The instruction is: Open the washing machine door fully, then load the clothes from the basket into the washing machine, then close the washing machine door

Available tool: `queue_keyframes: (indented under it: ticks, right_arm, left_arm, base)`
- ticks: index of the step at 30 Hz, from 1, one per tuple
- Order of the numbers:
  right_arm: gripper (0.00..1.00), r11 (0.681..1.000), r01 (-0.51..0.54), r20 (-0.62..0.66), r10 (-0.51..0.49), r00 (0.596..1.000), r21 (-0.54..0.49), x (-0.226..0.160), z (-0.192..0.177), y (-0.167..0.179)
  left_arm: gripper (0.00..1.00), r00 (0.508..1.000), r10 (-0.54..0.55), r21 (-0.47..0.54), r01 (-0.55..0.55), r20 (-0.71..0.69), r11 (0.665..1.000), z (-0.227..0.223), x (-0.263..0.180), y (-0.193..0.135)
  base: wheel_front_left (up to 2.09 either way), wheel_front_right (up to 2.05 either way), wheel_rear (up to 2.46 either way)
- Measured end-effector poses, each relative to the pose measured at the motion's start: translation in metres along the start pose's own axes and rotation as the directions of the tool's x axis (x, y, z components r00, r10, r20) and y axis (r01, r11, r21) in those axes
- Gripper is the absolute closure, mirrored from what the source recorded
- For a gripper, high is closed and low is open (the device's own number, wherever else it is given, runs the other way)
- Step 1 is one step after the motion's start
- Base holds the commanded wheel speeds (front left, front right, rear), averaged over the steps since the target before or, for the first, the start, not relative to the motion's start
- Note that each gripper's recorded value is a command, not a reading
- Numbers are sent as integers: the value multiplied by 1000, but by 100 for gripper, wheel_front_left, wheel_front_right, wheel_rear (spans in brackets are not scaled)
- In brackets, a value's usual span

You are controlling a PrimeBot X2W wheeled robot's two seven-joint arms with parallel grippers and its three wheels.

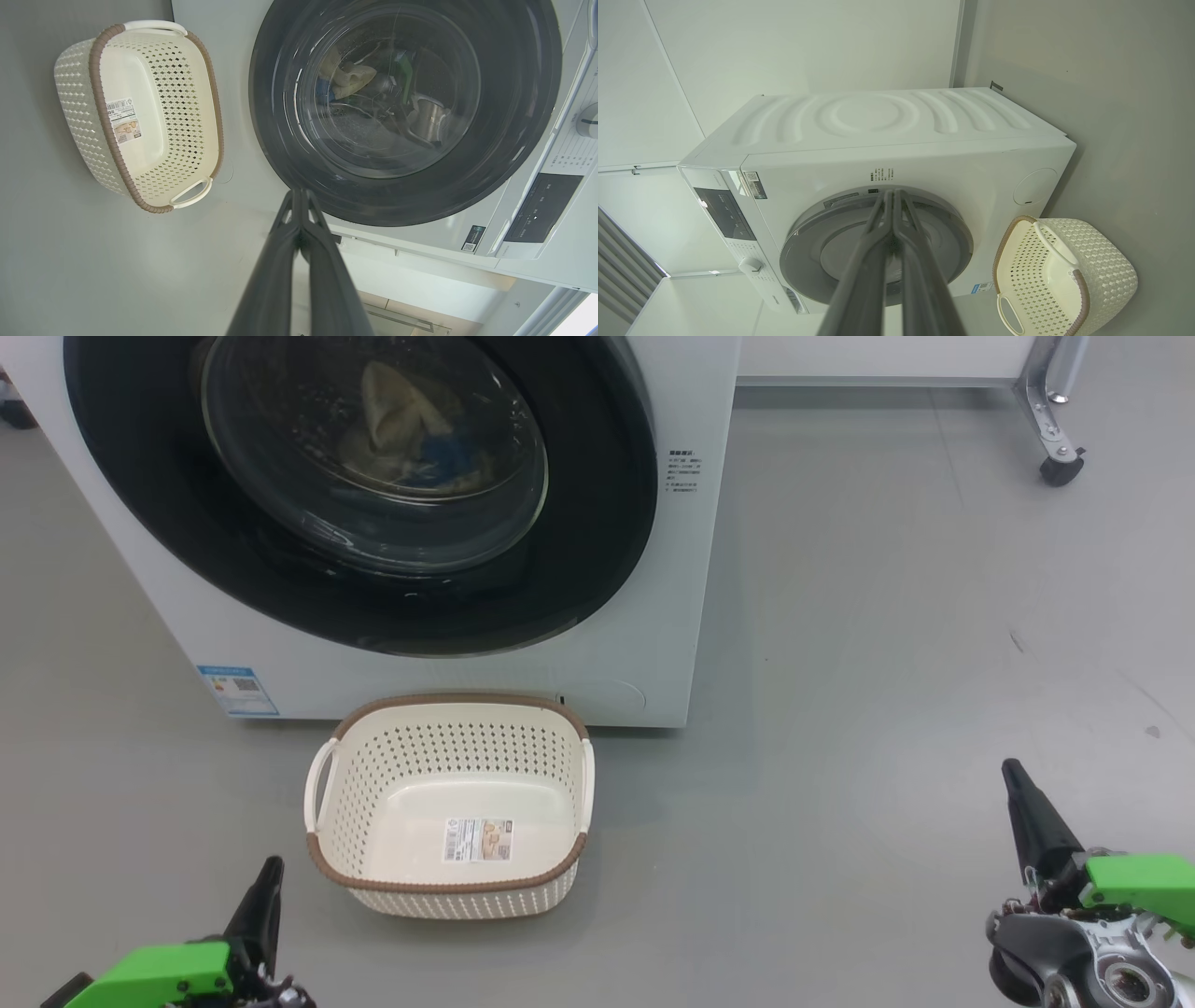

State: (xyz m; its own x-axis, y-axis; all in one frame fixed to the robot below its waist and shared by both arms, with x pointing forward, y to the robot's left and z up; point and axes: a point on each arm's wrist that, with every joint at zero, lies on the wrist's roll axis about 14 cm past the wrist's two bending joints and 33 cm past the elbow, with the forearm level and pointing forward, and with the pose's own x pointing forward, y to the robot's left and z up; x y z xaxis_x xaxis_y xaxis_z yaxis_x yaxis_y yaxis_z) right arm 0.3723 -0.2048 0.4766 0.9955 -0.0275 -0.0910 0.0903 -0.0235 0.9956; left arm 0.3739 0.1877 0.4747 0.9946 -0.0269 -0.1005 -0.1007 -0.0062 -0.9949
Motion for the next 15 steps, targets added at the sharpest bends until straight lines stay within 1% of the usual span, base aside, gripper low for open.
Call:
queue_keyframes:
  ticks: [15]
  right_arm:
    - [100, 1000, 0, 2, 0, 1000, -4, 0, 1, 0]
  left_arm:
    - [100, 1000, 0, -1, 0, 2, 1000, 1, 0, 0]
  base:
    - [0, 0, 0]
